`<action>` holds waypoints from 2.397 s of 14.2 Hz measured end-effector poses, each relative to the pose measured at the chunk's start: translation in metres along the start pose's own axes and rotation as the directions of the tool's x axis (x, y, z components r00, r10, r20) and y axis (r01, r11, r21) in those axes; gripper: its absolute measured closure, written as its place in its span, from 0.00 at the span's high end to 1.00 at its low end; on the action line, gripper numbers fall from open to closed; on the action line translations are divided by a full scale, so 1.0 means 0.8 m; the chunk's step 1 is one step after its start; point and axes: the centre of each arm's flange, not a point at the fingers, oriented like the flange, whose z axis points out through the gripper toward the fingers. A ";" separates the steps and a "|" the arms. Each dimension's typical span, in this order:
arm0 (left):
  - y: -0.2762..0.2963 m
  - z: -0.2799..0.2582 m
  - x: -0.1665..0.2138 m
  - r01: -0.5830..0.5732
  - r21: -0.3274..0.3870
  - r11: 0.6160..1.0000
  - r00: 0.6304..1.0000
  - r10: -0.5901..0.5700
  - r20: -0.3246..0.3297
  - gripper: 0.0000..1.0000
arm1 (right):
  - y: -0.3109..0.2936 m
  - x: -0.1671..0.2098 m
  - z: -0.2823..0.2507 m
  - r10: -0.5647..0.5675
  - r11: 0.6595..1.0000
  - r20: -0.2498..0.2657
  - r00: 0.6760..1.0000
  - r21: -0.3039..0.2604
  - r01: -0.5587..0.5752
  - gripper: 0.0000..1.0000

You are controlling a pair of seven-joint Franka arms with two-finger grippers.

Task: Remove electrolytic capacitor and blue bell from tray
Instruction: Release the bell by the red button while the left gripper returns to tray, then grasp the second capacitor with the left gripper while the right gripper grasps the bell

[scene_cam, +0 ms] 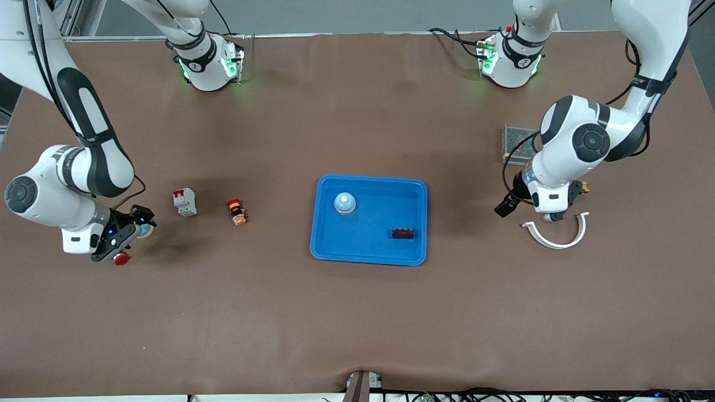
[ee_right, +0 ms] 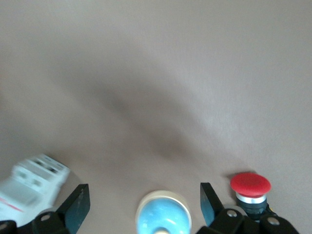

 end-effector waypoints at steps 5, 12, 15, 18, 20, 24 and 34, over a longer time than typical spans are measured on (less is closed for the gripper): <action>0.038 0.005 -0.086 0.218 -0.067 0.974 0.976 -0.216 0.029 1.00 | -0.060 0.101 -0.079 0.187 0.982 0.017 0.982 0.010 -0.187 1.00; 0.075 0.024 -0.138 0.419 -0.126 0.899 0.908 -0.418 0.036 1.00 | -0.196 0.204 -0.103 0.466 0.878 0.060 0.883 0.094 -0.470 1.00; 0.095 0.050 -0.160 0.471 -0.153 0.869 0.880 -0.476 0.006 1.00 | -0.239 0.227 -0.101 0.562 0.817 0.079 0.823 0.102 -0.568 1.00; 0.117 0.081 -0.184 0.489 -0.150 0.860 0.869 -0.494 0.000 1.00 | -0.303 0.257 -0.099 0.666 0.737 0.078 0.742 0.089 -0.670 1.00; 0.128 0.098 -0.198 0.480 -0.146 0.865 0.873 -0.487 -0.015 1.00 | -0.353 0.279 -0.097 0.723 0.683 0.065 0.688 0.087 -0.725 1.00; 0.145 0.116 -0.217 0.473 -0.148 0.868 0.876 -0.481 -0.024 1.00 | -0.430 0.305 -0.091 0.791 0.606 0.040 0.610 0.088 -0.791 1.00; 0.181 0.136 -0.214 0.445 -0.161 0.881 0.887 -0.459 -0.056 1.00 | -0.570 0.323 0.051 0.817 0.577 0.009 0.577 -0.023 -0.816 1.00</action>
